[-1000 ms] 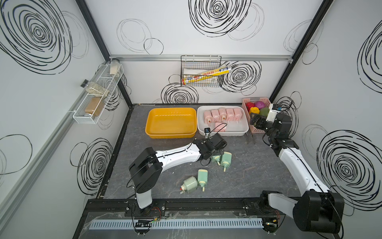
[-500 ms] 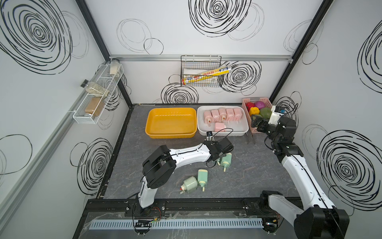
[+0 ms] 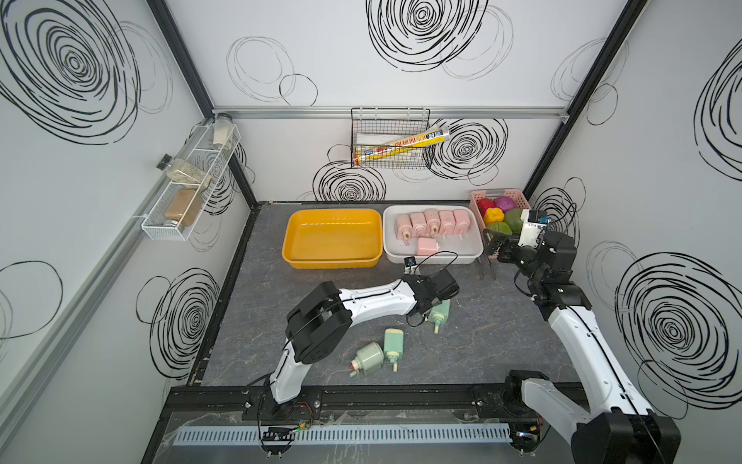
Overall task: Place the pencil sharpeners by color into the storage box
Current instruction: Pick up the pencil sharpener from the center of the board.
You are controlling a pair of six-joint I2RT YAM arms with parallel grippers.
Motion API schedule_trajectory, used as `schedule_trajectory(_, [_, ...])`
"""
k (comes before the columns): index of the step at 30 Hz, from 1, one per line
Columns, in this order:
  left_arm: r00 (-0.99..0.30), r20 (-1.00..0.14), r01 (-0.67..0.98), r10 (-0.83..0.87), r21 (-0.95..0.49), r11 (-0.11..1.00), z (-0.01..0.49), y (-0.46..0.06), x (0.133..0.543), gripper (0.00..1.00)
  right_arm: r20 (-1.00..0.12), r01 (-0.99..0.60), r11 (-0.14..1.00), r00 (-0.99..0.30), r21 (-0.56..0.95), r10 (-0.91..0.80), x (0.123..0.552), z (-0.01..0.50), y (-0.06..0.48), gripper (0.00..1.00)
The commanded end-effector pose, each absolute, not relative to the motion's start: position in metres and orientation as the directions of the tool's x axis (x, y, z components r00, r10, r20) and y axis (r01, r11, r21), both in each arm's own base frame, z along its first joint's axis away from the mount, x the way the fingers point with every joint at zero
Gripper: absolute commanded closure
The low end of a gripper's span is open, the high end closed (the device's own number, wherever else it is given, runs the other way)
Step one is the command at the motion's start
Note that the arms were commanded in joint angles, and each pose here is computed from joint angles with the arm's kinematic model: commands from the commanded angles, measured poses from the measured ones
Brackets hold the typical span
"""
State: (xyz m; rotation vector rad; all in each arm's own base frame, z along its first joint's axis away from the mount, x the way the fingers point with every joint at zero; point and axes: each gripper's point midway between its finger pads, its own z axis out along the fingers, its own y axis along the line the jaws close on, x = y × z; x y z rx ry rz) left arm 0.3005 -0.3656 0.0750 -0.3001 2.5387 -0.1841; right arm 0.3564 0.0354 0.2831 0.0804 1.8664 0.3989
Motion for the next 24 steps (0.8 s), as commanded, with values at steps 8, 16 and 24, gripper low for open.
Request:
schedule_trajectory(8, [-0.796,-0.546,-0.193,-0.261,-0.180,0.965,0.0730,-0.3669,0.3028,0.21,-0.916,-0.153,0.943,-0.324,0.296,0.235,0.3533,0.2850,0.0371,0.00])
schedule_trajectory(16, [-0.802,-0.542,-0.190,-0.250,-0.164,0.968,0.0678,-0.3640,0.3015,0.24,-0.910,-0.146,0.943,-0.342,0.299,0.235,0.3558,0.2795,0.0370,0.00])
schedule_trajectory(24, [-0.807,-0.542,-0.179,-0.235,-0.155,0.972,0.0678,-0.3631,0.3004,0.32,-0.908,-0.115,0.949,-0.346,0.292,0.237,0.3577,0.2766,0.0319,0.00])
